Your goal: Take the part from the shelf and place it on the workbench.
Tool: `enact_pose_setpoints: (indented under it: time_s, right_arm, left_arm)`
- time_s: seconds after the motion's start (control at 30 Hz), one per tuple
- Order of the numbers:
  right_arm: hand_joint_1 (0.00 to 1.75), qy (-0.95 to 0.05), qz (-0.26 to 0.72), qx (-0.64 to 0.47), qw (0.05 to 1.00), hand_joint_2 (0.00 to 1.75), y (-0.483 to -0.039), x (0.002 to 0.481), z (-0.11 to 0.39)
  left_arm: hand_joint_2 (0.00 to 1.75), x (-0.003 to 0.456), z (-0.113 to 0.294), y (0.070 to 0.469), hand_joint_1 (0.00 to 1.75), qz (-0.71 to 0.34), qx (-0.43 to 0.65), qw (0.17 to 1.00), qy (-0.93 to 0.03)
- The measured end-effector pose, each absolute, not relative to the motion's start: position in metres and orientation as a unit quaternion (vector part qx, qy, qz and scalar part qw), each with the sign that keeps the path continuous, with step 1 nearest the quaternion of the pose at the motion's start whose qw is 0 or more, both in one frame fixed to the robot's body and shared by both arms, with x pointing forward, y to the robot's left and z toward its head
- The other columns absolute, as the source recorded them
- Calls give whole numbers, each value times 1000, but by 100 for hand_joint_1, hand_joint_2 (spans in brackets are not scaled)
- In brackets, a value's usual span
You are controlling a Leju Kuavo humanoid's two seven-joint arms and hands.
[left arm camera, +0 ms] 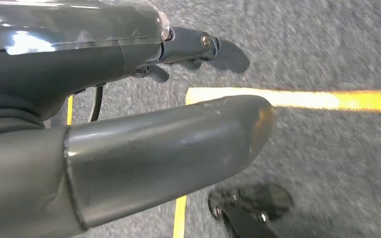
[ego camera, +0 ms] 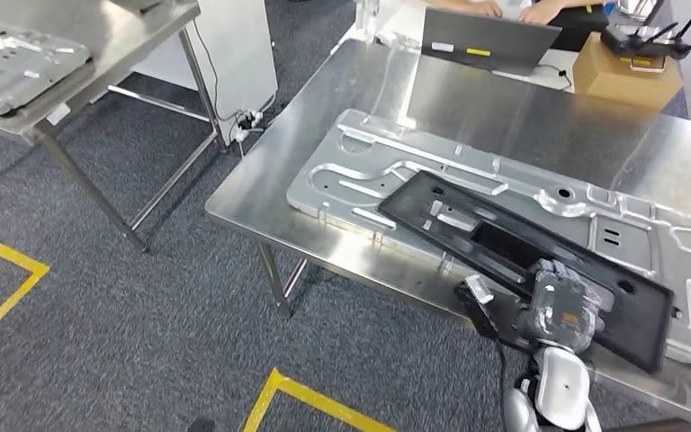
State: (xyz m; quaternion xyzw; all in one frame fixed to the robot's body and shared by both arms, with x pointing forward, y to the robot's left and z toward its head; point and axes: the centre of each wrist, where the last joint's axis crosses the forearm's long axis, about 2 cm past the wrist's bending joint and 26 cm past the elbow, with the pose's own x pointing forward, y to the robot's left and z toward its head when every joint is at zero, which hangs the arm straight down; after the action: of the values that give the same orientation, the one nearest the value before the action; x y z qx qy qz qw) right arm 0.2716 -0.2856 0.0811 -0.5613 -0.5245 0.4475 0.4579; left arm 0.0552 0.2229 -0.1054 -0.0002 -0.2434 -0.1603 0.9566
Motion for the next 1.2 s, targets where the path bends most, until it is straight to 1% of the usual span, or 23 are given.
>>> enact_pose_setpoints:
  time_s: [0.4,0.5,0.63,1.0,1.2]
  right_arm:
    - [175,-563,513,-512,397,175,-212,291,94]
    - [175,-572,523,-504,381,175,-201,293,97]
    - [175,-577,526,-504,370,175,-196,300,102]
    - [175,-578,526,-498,377,175,-193,299,97]
    - [175,-591,515,-486,386,175,-184,282,90]
  left_arm:
    - [0,53,-106,226,0,-170,2,956,-240]
    - [0,54,-106,224,0,-171,0,955,-241]
    - [0,55,-105,223,0,-171,-1,955,-242]
    - [0,55,-105,222,0,-168,-5,954,-248]
    - [0,55,-105,221,0,-163,-2,954,-251]
